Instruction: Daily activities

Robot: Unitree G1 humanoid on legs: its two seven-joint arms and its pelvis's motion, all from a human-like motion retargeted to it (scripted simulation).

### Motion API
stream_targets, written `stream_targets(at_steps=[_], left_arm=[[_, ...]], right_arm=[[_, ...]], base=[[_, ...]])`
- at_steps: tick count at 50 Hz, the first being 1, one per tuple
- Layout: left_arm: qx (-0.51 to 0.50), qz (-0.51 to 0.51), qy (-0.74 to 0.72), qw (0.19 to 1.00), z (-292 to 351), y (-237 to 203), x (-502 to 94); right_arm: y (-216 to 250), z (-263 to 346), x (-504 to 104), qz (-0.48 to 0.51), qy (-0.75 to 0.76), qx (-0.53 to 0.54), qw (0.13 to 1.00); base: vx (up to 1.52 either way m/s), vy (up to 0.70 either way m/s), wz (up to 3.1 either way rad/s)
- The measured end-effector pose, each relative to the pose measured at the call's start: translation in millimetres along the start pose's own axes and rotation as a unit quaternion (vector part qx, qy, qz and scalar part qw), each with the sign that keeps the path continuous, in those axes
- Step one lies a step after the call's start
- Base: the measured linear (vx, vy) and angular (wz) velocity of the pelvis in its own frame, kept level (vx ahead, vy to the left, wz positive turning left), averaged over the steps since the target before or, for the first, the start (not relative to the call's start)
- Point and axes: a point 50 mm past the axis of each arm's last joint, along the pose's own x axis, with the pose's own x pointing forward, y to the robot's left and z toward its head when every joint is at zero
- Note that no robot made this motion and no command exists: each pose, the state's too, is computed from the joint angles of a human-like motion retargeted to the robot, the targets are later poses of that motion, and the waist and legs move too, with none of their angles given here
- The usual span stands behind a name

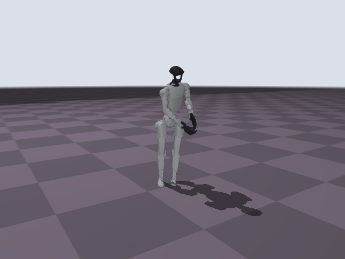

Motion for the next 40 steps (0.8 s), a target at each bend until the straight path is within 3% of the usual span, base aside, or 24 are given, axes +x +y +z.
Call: stream_targets(at_steps=[22,40], left_arm=[[0.007,-0.205,0.022,0.979,11.3,-29.2,2.8],[0.040,-0.280,0.043,0.958,13.7,-30.0,3.4]], right_arm=[[-10.9,23.1,8.7,0.121,0.077,0.018,0.990],[-3.7,-8.8,0.0,0.204,0.150,0.015,0.967]], base=[[0.01,-0.02,0.32],[0.03,-0.08,0.27]])
